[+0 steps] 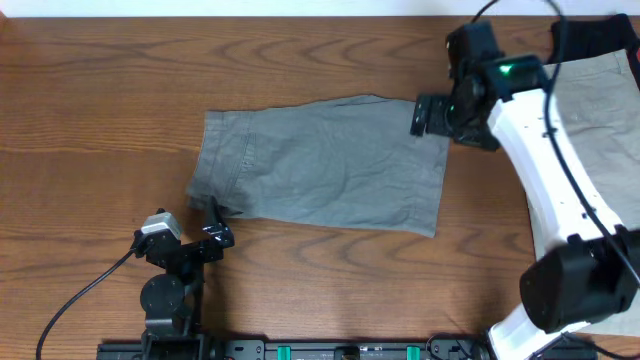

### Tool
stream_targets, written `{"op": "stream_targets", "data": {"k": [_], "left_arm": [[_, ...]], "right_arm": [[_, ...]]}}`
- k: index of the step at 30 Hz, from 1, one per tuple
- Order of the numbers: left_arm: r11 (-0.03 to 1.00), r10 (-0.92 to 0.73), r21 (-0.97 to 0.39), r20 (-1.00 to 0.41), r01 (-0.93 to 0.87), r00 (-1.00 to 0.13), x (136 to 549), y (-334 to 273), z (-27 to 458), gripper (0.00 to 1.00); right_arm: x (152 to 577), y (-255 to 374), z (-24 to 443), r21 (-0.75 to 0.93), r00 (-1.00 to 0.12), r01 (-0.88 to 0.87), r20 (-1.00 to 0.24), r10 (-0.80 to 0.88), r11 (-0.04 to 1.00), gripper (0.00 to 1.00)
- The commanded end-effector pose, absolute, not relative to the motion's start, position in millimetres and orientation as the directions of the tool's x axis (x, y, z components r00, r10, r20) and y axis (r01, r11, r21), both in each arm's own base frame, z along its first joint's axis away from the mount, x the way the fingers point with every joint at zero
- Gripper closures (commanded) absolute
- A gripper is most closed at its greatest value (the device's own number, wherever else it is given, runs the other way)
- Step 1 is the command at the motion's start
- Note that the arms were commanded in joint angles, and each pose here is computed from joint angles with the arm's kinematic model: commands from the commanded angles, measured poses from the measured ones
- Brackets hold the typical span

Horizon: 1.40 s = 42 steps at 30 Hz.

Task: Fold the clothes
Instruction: 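Drag the grey trousers leftward onto the open table with the right gripper, then pull the trousers' right end rightward to flatten them, right gripper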

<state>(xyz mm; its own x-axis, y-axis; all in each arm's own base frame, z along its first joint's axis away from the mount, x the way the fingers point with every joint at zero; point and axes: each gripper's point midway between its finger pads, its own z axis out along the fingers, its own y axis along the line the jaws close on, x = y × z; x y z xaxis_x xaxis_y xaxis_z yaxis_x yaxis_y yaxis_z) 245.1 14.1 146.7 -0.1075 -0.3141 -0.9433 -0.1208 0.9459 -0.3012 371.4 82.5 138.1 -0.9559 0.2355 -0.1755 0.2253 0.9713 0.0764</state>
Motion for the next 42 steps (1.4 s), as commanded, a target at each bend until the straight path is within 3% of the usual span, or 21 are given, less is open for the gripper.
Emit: {"op": "stream_targets", "data": {"k": [1,8,16,27,29,32,42], "left_arm": [[0.949,-0.299,-0.277,-0.941,-0.147,-0.156,244,17,128,0.02],[0.949,-0.299,-0.277,-0.941,-0.147,-0.156,244,17,128,0.02],[0.949,-0.299,-0.277,-0.941,-0.147,-0.156,244,17,128,0.02],[0.949,-0.299,-0.277,-0.941,-0.147,-0.156,244,17,128,0.02],[0.949,-0.299,-0.277,-0.941,-0.147,-0.156,244,17,128,0.02],[0.949,-0.299,-0.277,-0.941,-0.147,-0.156,244,17,128,0.02],[0.949,-0.299,-0.277,-0.941,-0.147,-0.156,244,17,128,0.02]], "right_arm": [[355,81,102,0.061,-0.953,0.284,-0.086,0.289,0.957,0.01],[337,72,59,0.036,-0.948,0.314,-0.041,0.315,0.949,0.01],[335,58,21,0.052,-0.933,0.35,-0.074,0.353,0.935,0.02],[343,67,2,0.14,-0.933,0.326,-0.112,0.343,0.935,0.16],[342,67,1,0.14,-0.933,0.326,-0.113,0.343,0.935,0.21],[341,66,-1,0.139,-0.933,0.327,-0.11,0.343,0.935,0.36],[341,67,-4,0.141,-0.933,0.325,-0.115,0.342,0.935,0.37]]}}
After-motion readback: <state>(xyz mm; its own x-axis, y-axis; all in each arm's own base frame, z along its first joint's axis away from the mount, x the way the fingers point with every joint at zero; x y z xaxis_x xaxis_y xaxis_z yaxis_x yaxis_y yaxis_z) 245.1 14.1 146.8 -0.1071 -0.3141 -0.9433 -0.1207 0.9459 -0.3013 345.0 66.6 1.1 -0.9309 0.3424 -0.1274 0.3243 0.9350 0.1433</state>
